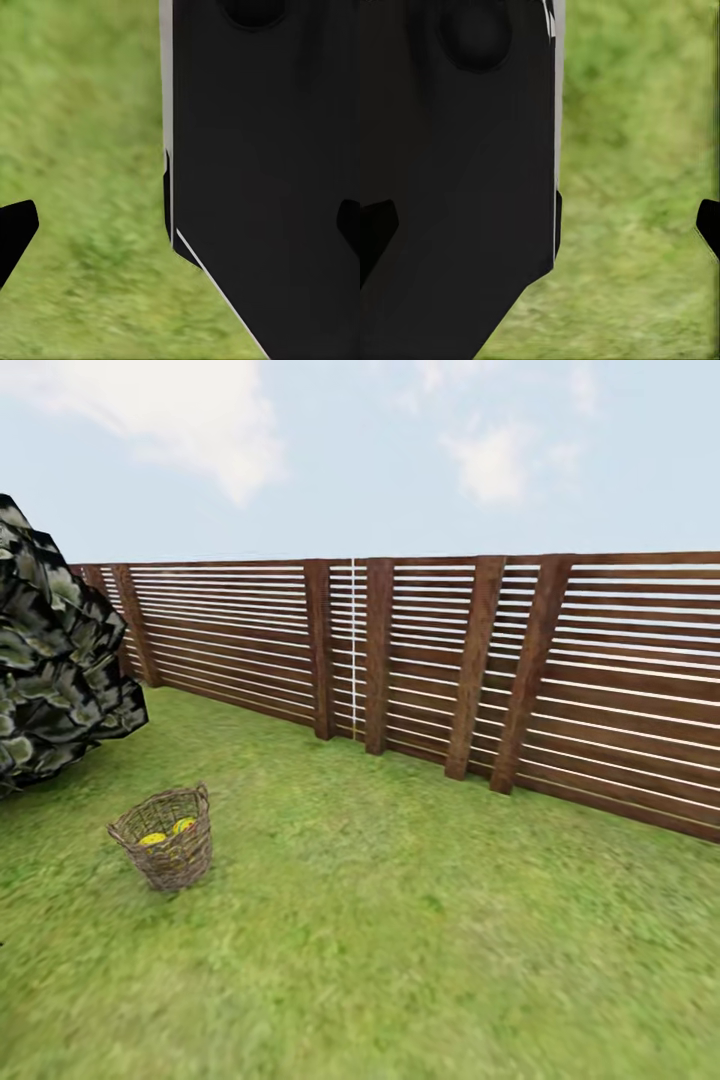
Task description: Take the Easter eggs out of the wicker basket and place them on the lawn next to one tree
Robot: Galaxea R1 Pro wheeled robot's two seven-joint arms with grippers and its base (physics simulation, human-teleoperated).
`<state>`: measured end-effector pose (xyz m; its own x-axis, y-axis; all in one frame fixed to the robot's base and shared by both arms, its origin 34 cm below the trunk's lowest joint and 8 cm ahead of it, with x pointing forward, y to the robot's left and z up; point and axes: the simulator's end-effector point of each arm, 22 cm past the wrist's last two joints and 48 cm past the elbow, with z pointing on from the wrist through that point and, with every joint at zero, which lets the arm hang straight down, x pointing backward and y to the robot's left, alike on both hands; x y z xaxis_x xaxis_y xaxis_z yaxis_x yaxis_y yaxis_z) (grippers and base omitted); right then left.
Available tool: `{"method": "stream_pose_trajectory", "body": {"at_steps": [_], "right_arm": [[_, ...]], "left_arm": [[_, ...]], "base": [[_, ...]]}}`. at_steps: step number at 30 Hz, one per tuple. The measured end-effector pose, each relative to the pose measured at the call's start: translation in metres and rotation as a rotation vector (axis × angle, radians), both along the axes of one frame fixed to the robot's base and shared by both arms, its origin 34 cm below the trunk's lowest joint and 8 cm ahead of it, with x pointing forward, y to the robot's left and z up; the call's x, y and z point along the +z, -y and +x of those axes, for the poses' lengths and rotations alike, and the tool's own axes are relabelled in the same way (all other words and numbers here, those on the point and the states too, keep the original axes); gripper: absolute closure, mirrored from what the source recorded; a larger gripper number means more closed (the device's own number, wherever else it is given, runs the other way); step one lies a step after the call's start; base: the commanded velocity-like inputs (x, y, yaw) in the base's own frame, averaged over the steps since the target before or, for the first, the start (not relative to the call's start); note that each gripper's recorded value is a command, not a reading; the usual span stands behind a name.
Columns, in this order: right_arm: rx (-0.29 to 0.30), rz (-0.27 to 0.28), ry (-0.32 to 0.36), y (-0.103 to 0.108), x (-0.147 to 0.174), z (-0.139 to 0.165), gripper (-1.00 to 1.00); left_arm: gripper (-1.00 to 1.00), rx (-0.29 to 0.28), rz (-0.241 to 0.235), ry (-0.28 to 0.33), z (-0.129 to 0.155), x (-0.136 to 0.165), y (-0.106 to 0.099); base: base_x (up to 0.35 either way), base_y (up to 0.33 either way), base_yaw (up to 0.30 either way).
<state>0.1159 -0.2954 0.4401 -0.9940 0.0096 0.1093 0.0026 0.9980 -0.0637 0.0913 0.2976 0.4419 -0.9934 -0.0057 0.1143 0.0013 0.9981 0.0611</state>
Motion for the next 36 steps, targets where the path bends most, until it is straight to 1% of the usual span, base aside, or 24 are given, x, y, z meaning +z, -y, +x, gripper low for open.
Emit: {"method": "stream_pose_trajectory", "body": {"at_steps": [22,31,36], "right_arm": [[0.0,0.0,0.032,0.0,-0.001,0.012,-1.0],[0.001,0.0,0.035,0.0,-0.001,0.014,-1.0],[-0.005,0.0,0.036,0.0,-0.001,0.014,-1.0]], "left_arm": [[-1.0,0.0,0.0,0.032,0.012,-0.001,0.0],[-1.0,0.0,0.0,0.036,0.014,-0.001,0.0],[-1.0,0.0,0.0,0.036,0.014,-0.001,0.0]], "base": [[0.201,-0.073,0.064],[0.179,-0.073,0.016],[0.177,-0.073,0.18]]}}
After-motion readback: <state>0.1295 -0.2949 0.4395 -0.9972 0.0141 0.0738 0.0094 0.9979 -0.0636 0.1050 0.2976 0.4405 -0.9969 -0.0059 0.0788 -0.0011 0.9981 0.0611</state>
